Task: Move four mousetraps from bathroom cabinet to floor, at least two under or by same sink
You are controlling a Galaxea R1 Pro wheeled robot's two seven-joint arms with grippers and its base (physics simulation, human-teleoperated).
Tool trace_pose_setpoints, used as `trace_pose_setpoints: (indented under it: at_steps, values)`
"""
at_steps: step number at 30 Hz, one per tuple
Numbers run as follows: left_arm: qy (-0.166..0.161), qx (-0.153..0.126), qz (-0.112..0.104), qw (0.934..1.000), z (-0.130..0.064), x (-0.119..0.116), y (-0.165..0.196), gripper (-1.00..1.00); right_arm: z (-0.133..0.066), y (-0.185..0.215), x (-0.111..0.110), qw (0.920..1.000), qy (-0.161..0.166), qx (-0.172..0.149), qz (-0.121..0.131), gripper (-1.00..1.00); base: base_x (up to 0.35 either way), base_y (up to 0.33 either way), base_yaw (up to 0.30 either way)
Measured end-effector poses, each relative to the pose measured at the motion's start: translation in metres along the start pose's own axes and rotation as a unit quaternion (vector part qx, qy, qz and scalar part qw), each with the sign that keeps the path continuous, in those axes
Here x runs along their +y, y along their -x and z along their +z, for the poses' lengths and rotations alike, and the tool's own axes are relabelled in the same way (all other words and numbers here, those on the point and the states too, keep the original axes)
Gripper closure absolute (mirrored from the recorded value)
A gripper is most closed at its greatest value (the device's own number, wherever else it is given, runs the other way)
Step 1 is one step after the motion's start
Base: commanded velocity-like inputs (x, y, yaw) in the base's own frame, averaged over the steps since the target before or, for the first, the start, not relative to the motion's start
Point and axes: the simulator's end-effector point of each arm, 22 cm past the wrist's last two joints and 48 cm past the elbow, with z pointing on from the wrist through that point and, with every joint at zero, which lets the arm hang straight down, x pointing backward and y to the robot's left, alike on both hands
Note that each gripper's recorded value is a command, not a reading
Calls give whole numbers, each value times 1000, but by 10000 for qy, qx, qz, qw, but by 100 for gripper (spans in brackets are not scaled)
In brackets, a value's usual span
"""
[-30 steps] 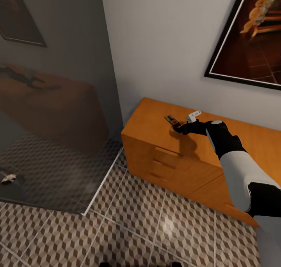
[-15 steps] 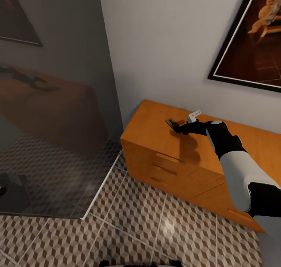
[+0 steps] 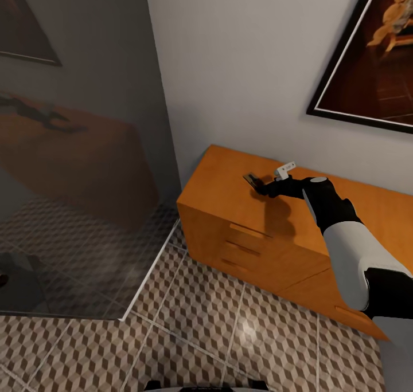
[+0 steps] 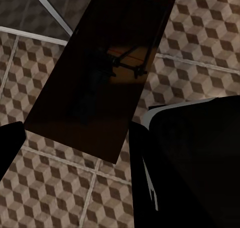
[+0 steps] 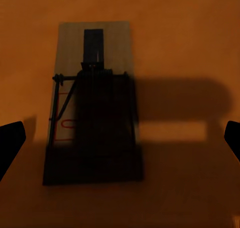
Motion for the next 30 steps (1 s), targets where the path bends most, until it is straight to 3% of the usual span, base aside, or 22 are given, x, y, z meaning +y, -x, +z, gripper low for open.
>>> trace_pose_setpoints:
  at_steps: [10,30]
  values:
    - [-2,26,5,10000,-1,0,-2,100,2,-10,16,9994,334,30,49,-100,0,0,0]
    - [-5,22,2,10000,-1,0,-2,100,2,-10,18,9993,358,20,42,-100,0,0,0]
